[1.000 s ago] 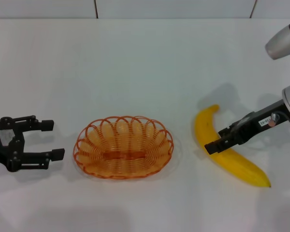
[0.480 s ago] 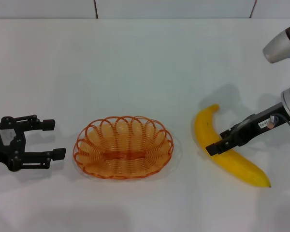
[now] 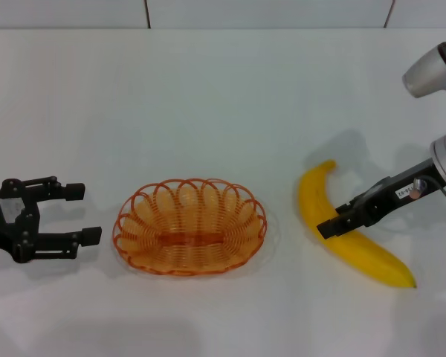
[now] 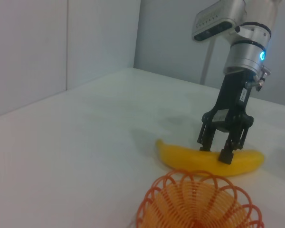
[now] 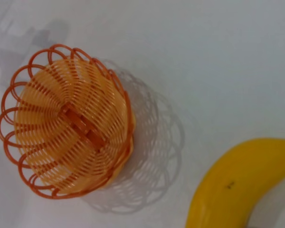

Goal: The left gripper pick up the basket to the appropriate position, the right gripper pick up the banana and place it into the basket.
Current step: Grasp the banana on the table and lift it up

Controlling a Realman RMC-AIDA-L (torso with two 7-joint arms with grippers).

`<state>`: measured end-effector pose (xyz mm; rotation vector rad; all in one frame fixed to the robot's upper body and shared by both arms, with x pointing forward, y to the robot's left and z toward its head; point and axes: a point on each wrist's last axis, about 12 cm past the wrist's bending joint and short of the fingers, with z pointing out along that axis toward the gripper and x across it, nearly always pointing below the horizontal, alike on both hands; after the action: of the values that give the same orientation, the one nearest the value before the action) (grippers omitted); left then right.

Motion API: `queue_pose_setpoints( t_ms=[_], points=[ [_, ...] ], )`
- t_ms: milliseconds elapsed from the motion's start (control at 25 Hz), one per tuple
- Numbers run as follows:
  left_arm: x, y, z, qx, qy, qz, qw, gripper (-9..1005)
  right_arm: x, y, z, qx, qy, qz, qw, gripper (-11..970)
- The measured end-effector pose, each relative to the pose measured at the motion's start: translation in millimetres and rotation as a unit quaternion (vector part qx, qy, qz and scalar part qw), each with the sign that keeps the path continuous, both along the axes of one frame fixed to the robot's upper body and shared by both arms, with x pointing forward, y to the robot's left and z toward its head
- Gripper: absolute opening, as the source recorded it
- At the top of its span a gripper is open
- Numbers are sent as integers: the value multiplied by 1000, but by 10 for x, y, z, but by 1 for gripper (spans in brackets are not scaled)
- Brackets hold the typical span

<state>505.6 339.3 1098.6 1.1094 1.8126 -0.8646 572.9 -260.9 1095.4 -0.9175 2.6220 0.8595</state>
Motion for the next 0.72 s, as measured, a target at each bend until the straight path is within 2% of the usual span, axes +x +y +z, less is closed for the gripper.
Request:
queue_pose_setpoints(
  t_ms=[200,720],
  points=[
    [4,-3,3,-1,1,1,1000,843,1,4,4,0,0,1,1000,506],
    [16,-18,10,-2,0,-2,1000,843,4,-3,8,0,3,-3,1000,474]
  ],
)
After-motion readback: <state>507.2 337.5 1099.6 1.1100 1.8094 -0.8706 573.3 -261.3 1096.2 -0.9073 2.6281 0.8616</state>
